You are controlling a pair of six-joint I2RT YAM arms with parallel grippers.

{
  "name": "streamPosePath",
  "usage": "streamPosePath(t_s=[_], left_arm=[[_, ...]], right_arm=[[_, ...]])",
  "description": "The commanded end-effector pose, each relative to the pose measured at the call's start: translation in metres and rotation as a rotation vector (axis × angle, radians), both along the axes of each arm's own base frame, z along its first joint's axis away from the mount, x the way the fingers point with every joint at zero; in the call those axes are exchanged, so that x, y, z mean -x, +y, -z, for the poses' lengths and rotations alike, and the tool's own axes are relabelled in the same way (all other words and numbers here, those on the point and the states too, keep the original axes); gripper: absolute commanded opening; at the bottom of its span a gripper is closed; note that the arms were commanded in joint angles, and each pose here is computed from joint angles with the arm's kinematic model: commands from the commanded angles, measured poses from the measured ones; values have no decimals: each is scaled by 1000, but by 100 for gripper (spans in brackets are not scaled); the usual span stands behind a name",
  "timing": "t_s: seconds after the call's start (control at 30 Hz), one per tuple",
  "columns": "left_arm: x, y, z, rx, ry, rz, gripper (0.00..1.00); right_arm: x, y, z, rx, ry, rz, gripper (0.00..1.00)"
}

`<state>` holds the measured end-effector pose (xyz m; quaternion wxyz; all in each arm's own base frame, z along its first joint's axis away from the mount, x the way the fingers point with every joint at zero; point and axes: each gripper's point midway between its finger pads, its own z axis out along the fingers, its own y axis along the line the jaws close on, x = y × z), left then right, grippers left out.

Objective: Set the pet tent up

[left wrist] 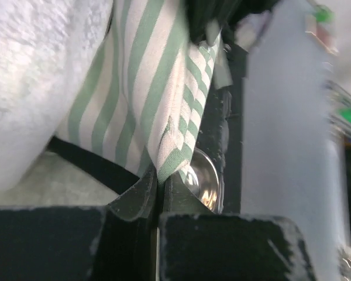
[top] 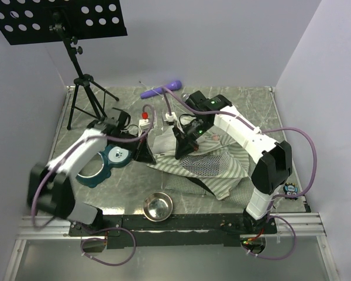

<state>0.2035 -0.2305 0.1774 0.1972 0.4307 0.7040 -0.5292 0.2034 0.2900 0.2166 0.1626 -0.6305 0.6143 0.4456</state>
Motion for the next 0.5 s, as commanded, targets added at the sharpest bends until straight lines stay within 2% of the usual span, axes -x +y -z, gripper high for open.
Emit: streamPosePath(t_s=[0.0,0.03,0.27,0.47], left_arm=[[-33,15,-28,-121,-72,-326,1],[-33,21,-28,-122,-67,-342,1],[-24,23,-44,-92,-358,-350,1],[-20,21,-45,-100,-378,-328,1]], right_arm=[[8,-19,-18,50,19,73,0],[10,-20,-19,48,21,70,0],[15,-10,-27,34,80,83,0],[22,0,-21,62,88,67,0]])
